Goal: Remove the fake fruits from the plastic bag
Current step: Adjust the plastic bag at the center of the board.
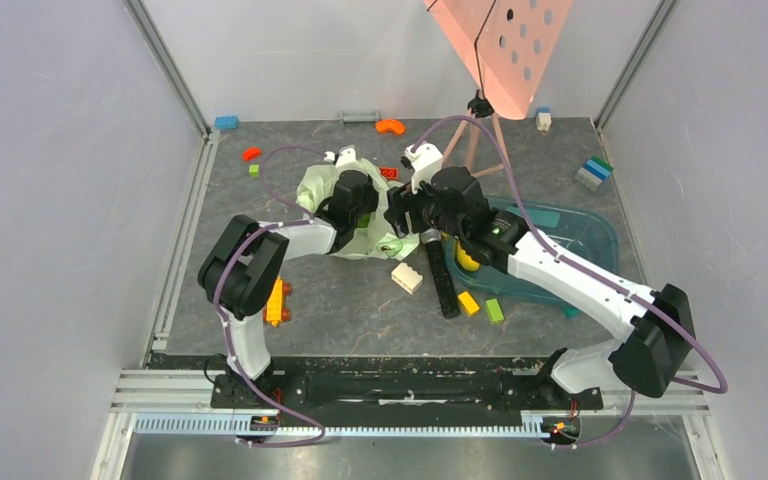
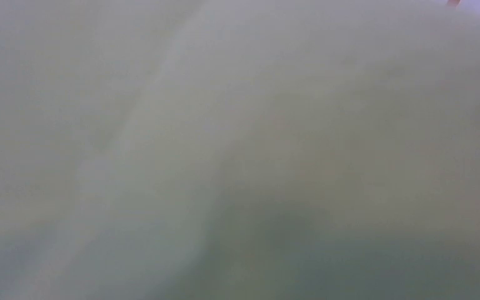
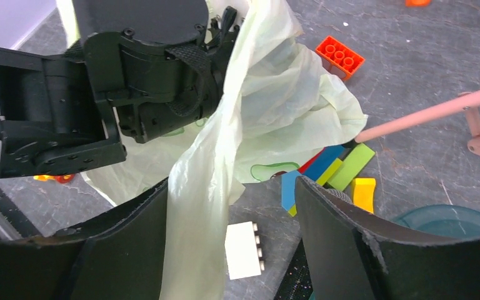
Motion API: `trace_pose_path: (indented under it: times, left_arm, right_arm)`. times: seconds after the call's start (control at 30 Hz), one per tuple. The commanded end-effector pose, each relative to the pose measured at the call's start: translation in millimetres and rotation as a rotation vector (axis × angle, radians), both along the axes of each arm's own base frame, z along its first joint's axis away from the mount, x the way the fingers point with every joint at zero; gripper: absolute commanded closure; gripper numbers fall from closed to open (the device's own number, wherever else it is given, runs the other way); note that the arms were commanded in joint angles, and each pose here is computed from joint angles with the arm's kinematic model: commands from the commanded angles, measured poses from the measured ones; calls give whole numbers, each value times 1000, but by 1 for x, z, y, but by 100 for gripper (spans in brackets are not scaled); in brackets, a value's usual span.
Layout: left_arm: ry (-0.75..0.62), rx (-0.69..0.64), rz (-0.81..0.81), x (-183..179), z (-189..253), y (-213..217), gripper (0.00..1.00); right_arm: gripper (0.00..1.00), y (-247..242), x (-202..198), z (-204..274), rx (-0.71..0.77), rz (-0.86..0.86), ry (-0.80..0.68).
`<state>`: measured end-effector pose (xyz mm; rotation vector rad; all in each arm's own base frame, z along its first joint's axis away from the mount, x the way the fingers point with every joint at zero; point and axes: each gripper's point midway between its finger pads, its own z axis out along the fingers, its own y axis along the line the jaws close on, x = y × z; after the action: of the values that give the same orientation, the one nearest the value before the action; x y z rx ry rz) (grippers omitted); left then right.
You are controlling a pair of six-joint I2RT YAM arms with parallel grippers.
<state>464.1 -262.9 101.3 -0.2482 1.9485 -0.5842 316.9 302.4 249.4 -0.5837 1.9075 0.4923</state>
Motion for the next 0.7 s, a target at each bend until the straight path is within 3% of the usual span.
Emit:
trace_pose_path:
  times: [0.0,0.13,0.23,0.33,0.47,0.57,0.67]
  left_arm:
    - [-28,-41,18,2,17,4,68]
    - [-37,-31,22,-7,22,12,69]
    - [-47,-37,25,-18,29,18,70]
    - [-49,-34,43,-31,31,30,71]
    - [-66,-29,61,-51,39,46,72]
    - [-88,-32,68,-64,53,56,74]
    - [-124,-48,60,-76,76,62,74]
  right_arm:
    - [27,16,-7,43,124,83,-38]
    - [27,33,-21,44,188,174,26]
    - [33,44,-27,36,201,219,85]
    - [52,47,-27,28,188,216,124]
    - [87,49,-28,44,225,222,108]
    - [97,53,-37,80,293,269,54]
    - [100,55,-49,119,347,308,-5]
